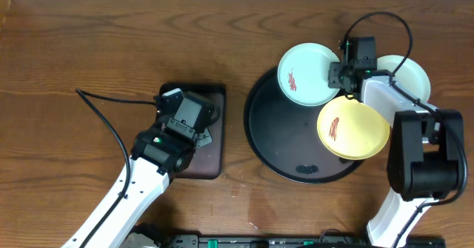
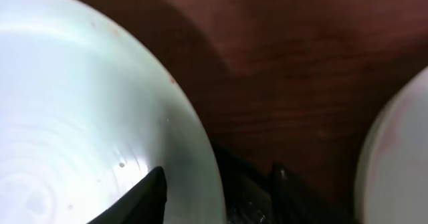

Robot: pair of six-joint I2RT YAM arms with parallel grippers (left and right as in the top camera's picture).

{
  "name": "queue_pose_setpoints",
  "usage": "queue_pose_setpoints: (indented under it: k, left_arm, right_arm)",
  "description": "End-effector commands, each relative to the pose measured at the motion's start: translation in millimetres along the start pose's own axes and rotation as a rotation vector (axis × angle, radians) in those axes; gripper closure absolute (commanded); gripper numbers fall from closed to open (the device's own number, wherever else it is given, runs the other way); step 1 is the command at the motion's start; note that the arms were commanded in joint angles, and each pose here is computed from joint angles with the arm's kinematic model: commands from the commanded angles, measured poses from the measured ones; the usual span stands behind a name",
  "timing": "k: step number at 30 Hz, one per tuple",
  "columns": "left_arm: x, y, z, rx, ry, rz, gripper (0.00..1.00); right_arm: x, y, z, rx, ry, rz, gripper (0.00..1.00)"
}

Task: Clean dirty plates on tray and stack at the side
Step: 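Move the right gripper back and grip the rim of the remaining green plate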

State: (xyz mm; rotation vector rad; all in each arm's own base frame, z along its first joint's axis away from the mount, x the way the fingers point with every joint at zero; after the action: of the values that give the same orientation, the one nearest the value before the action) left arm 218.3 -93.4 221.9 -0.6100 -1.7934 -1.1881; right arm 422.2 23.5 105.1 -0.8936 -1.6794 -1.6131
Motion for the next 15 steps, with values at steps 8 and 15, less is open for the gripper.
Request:
queue_pose_setpoints:
  k: [8, 15]
  left_arm:
    - [-0.7, 0.8, 1.2, 0.003, 0.004, -0.007, 0.92]
    - [-0.7, 1.6, 0.3, 0.006, -0.002, -0.012, 0.92]
  right_arm:
    - [-4.9, -1.7, 11.3, 0.018, 0.111, 0.007, 0.86]
    - [-3.1, -6.5, 27.0, 0.043, 0.172, 0.034, 0.99]
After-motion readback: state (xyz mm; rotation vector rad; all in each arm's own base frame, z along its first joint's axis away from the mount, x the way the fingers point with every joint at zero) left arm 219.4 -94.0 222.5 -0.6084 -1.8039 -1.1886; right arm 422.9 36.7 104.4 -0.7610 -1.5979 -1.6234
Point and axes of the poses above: each gripper's point midway between its finger pads, its own x axis back along the fingers, its own z axis along the line the jaws close on, y = z × x, the point moved 10 cm from there along x, back along the fingers, and after that the axes turned 3 degrees about x, right-handed, at the moved point
